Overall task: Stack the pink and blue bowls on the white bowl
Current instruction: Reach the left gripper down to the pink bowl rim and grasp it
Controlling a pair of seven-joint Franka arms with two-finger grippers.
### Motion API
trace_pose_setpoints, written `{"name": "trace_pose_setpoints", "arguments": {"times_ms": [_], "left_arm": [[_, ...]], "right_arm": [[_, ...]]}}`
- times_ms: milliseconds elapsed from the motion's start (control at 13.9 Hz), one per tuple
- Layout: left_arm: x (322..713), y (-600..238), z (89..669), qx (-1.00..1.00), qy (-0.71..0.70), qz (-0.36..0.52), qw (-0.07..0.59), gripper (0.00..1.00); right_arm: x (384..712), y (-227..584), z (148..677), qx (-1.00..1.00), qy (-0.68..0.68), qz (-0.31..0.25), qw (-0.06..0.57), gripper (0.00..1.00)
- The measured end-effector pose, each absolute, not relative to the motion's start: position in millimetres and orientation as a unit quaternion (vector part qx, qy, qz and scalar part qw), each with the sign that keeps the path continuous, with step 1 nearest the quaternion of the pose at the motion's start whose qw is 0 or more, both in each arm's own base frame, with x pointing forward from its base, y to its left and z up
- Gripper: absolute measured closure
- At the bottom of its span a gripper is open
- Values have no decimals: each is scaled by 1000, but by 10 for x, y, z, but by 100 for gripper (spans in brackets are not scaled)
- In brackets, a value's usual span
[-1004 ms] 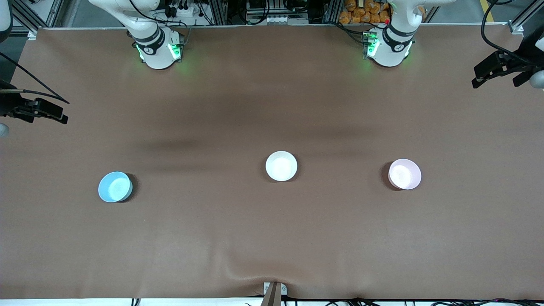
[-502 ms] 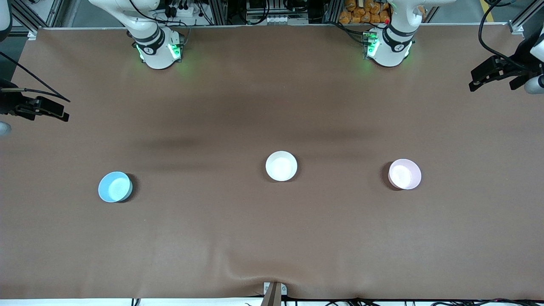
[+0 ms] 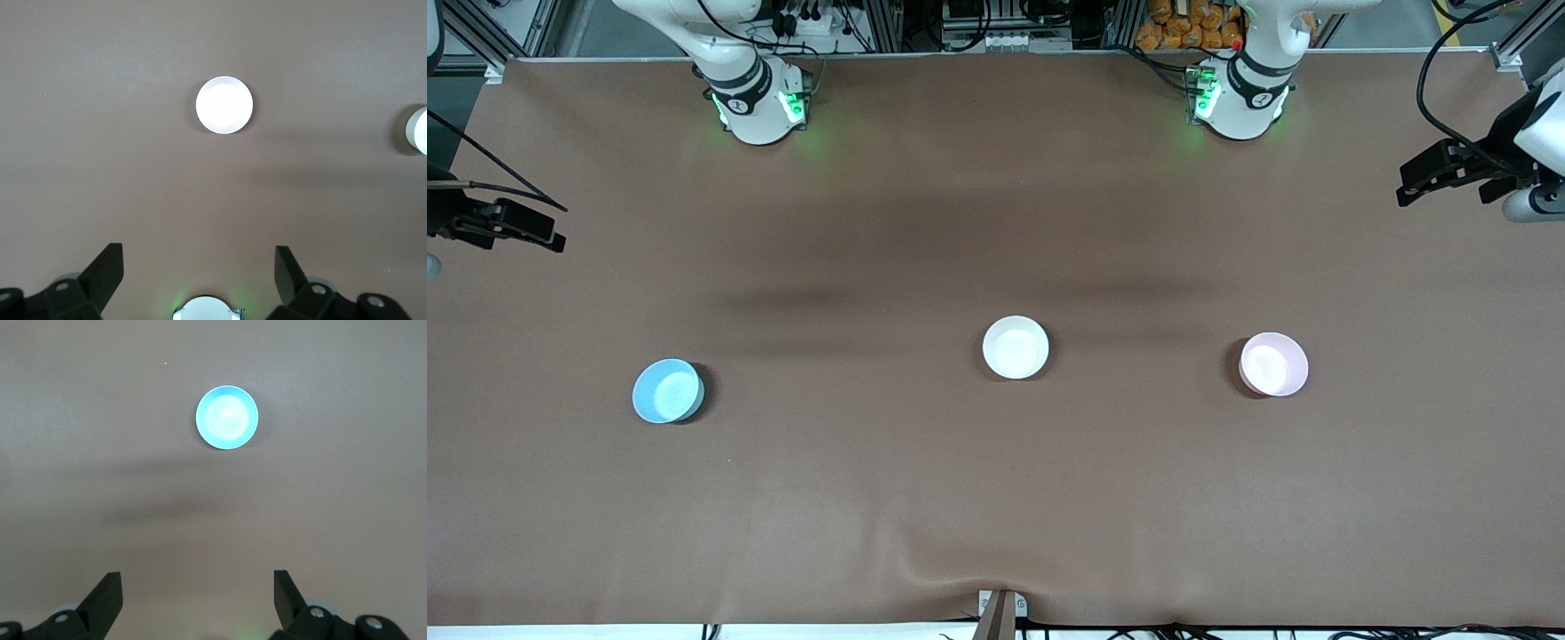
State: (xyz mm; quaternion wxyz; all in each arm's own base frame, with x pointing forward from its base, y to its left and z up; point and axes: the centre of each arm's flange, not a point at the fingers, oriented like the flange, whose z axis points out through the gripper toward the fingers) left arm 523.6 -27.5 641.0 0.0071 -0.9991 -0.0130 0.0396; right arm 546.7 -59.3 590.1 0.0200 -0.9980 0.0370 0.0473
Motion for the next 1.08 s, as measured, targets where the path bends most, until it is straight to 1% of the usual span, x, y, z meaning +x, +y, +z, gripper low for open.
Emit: {"name": "trace_pose_setpoints", "arguments": {"times_ms": [430,574,717,932,1076], "left_arm": [[5298,-277,6417,-1000,-13,20,6,0],[5375,-267,6287,-1000,-14,10,5,0],[5517,-202,5937,-1000,-20,-11,4,0],[5696,-86,5083,-999,-30,-38,2,0],[5765,-29,4585,-999,-35,-40,2,0]], "right_arm": [[5495,-609,5866,-998,38,49,20,0],[5523,-623,5796,-997,40,56,21,0],[5524,-719,5756,-997,50,61,21,0],[5496,-886,5751,-996,65,64,22,0],[5482,-881,5749,-995,64,69,22,0]]}}
